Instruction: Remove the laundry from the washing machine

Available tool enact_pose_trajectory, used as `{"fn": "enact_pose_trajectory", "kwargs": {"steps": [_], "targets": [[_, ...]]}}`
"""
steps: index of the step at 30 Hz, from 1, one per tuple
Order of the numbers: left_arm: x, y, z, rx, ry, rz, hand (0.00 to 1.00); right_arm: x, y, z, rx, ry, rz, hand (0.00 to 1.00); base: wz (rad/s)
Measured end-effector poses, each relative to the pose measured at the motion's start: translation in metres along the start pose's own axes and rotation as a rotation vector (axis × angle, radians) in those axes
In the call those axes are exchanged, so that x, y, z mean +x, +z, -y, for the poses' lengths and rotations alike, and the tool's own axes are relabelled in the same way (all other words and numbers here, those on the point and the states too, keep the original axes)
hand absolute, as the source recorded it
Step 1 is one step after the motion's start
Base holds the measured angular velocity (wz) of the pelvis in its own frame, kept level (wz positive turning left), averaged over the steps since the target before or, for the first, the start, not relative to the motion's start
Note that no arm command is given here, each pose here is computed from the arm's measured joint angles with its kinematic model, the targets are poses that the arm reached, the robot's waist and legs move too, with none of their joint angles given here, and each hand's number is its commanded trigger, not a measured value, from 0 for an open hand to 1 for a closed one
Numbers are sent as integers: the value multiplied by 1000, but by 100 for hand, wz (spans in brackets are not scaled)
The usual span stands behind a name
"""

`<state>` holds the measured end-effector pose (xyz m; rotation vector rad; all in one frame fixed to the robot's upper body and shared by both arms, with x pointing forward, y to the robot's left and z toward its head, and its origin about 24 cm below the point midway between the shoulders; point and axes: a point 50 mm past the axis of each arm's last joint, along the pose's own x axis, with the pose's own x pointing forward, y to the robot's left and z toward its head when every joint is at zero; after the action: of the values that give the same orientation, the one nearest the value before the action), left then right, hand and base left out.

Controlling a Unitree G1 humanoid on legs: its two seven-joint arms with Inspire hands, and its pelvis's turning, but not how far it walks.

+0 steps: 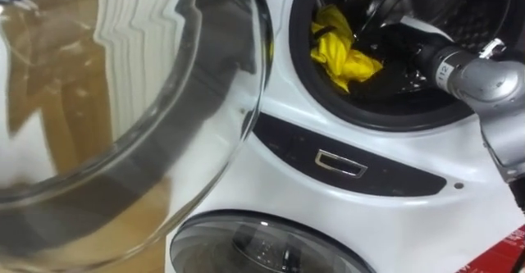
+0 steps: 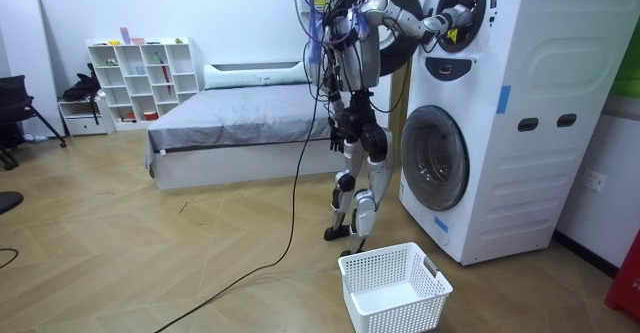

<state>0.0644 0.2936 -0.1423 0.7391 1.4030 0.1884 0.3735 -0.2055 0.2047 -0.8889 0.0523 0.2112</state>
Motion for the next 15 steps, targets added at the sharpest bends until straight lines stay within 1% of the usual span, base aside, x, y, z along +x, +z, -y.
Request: {"fn": "enact_pose_trajectory", "kwargs": {"steps": [4, 7, 9, 10, 12, 15], "targets": [[0, 2, -1, -2, 2, 8, 0, -5, 9, 3, -17, -73, 41, 100, -2], [0, 0, 1, -6, -3, 20, 0, -24, 23, 3, -47, -161, 141, 100, -8], [0, -5, 5, -17, -13, 11, 0, -43, 38, -2, -61, -207, 244, 100, -7], [-1, -6, 6, -22, -9, 9, 0, -47, 42, -3, -63, -213, 270, 100, -6], [0, -11, 9, -33, 5, 1, 0, -63, 57, -10, -50, -219, 379, 100, -22], [-1, -13, 11, -33, 20, 11, 0, -83, 65, -21, -4, -200, 477, 100, -9]]}}
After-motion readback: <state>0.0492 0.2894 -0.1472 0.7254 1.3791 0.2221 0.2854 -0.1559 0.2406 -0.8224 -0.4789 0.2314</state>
